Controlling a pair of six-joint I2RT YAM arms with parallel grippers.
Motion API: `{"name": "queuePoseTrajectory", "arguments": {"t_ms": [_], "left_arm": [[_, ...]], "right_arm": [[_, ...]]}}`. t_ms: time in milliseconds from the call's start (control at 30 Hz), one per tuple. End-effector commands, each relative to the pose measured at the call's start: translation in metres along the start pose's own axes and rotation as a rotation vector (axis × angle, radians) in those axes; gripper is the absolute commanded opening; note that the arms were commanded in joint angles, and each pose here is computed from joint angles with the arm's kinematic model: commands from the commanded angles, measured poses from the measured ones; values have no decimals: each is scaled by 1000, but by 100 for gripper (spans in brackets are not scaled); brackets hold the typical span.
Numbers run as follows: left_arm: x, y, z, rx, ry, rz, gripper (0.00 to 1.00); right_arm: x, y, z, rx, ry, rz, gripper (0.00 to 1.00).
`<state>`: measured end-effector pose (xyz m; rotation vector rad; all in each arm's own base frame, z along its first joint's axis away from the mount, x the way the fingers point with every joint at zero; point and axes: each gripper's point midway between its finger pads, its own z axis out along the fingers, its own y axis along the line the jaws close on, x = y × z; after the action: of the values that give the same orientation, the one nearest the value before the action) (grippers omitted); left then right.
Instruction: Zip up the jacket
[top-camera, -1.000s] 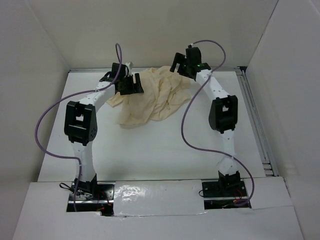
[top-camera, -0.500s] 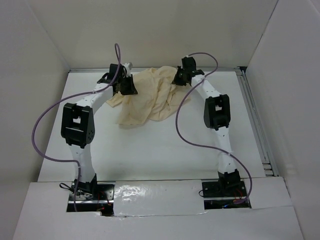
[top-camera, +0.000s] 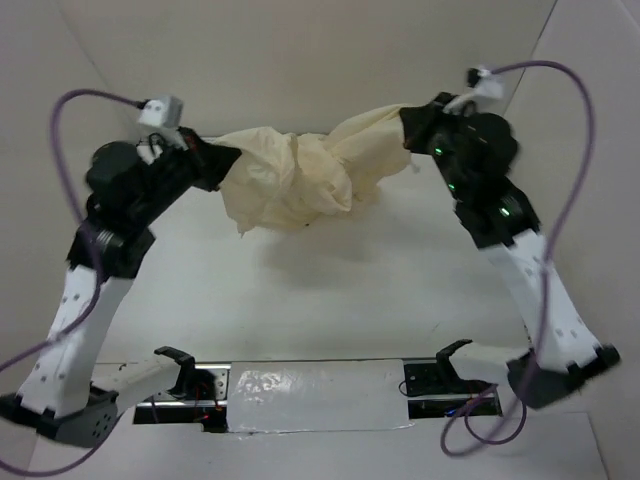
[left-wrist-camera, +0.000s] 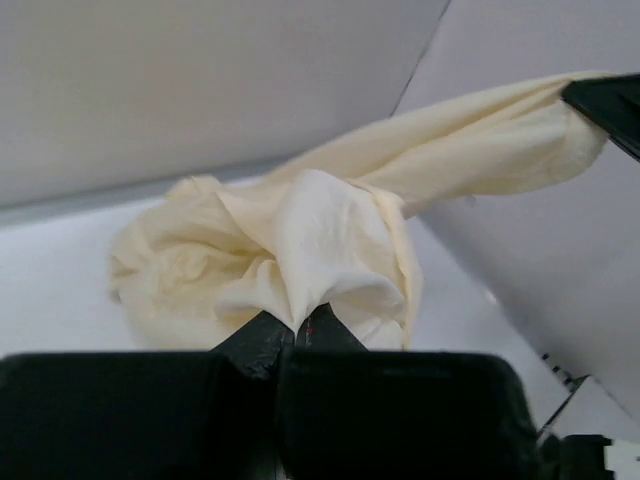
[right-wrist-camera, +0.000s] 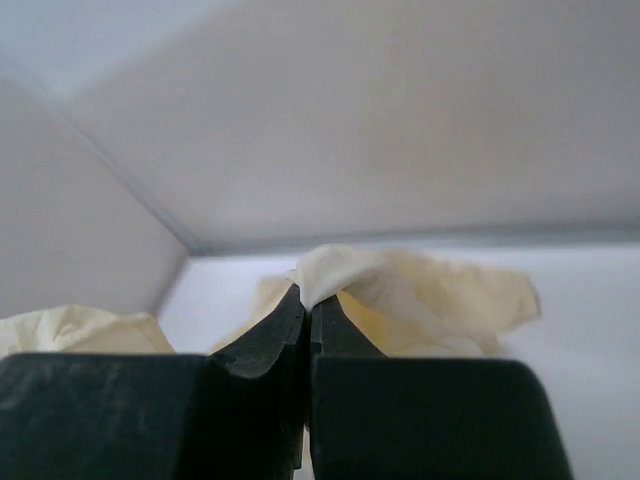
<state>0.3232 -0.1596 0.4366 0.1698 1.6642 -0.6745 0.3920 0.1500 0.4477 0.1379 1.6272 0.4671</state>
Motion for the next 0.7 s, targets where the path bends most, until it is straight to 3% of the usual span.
{"name": "queuePoseTrajectory", "arguments": {"t_ms": [0, 167, 233, 333, 433, 500, 533, 667], "left_arm": [[-49, -44, -71, 96, -154, 3, 0], [-122, -88, -151, 168, -353, 42, 0], [-143, -96, -168, 165, -395, 52, 0], [-144, -89, -145, 128, -337, 22, 0], [-119, -55, -91, 10, -225, -66, 0], [-89, -24, -47, -86, -135, -106, 0], [-61, 2, -25, -176, -69, -148, 0], [59, 105, 56, -425, 234, -287, 0]], "right_arm": [[-75, 5, -90, 12, -226, -32, 0], [-149, 20, -193, -96, -387, 5, 0], [-163, 13, -207, -63, -419, 18, 0], [-170, -7, -203, 76, -411, 44, 0], [-139, -31, -162, 266, -317, 43, 0], [-84, -39, -112, 296, -155, 3, 0], [-42, -61, -82, 361, -51, 13, 0], [83, -117, -27, 414, 213, 91, 0]]}}
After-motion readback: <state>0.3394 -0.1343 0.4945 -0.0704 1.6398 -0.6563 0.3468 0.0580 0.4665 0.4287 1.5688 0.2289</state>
